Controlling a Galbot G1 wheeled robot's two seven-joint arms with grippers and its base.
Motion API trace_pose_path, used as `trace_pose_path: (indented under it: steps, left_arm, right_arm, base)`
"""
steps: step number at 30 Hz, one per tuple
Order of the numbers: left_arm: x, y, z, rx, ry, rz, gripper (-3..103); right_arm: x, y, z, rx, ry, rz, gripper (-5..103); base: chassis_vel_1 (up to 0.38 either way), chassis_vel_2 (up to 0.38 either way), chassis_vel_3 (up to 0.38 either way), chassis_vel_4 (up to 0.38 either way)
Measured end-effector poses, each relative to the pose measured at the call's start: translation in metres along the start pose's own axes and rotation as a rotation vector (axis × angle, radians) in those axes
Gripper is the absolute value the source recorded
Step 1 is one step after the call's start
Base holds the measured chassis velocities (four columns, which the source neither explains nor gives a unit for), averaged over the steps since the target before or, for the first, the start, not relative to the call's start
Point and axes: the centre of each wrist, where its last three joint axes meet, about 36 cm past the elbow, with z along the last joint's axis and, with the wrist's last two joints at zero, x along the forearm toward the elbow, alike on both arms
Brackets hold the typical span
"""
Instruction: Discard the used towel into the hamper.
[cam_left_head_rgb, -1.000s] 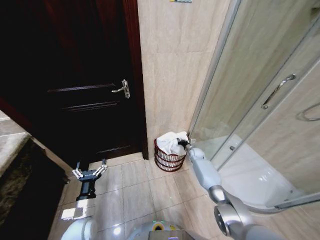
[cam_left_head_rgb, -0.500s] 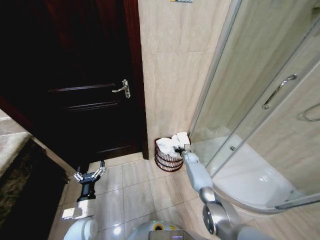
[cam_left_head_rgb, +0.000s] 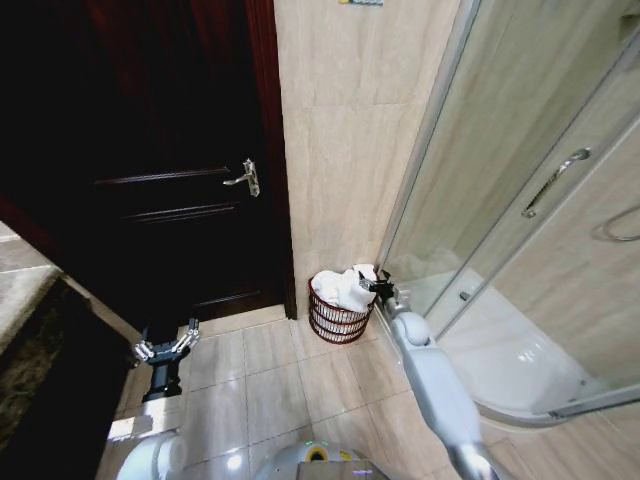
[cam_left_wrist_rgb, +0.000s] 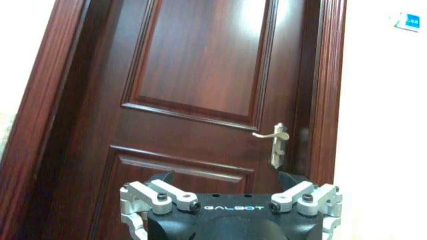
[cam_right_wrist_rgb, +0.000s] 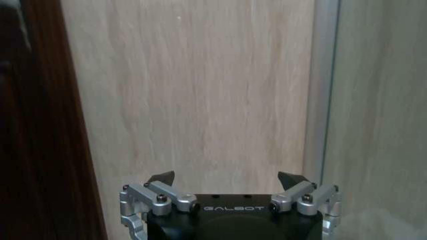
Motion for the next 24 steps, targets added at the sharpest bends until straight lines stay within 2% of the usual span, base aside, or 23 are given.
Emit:
trace_pose_path:
  steps: [2, 3, 4, 8, 9, 10, 13, 24]
  left_arm:
    - [-0.002, -0.004, -0.003, 0.003, 0.006, -0.004, 100]
    - [-0.002, -0.007, -0.004, 0.005, 0.012, -0.005, 100]
    - [-0.002, -0.007, -0.004, 0.005, 0.012, -0.005, 100]
    - [0.0, -0.007, 0.0, -0.002, 0.014, 0.021, 100]
    - [0.0, -0.007, 0.0, -0.002, 0.014, 0.021, 100]
    - [0.0, -0.005, 0.006, -0.007, 0.01, 0.027, 100]
    - [-0.002, -0.005, 0.013, -0.01, 0.008, 0.033, 100]
    - [-0.009, -0.007, 0.02, -0.019, 0.012, 0.048, 100]
  right_arm:
    - [0.021, -0.002, -0.012, 0.009, -0.032, 0.002, 100]
    - [0.045, -0.001, -0.021, 0.014, -0.056, 0.006, 100]
    - [0.045, -0.001, -0.021, 0.014, -0.056, 0.006, 100]
    - [0.102, -0.003, -0.025, 0.02, -0.075, 0.032, 100]
    - [0.102, -0.003, -0.025, 0.02, -0.075, 0.032, 100]
    - [0.125, -0.004, -0.024, 0.024, -0.076, 0.049, 100]
    - [0.15, -0.001, -0.022, 0.022, -0.068, 0.062, 100]
    - [0.165, 0.005, -0.011, 0.028, -0.065, 0.053, 100]
  base:
    - [0.0, 0.0, 0.0, 0.0]
    - [0.0, 0.0, 0.0, 0.0]
    - [0.0, 0.0, 0.0, 0.0]
    - [0.0, 0.0, 0.0, 0.0]
    - [0.0, 0.0, 0.0, 0.0]
    - [0.0, 0.0, 0.0, 0.0]
    - [0.0, 0.0, 0.0, 0.0]
    - [0.0, 0.0, 0.0, 0.0]
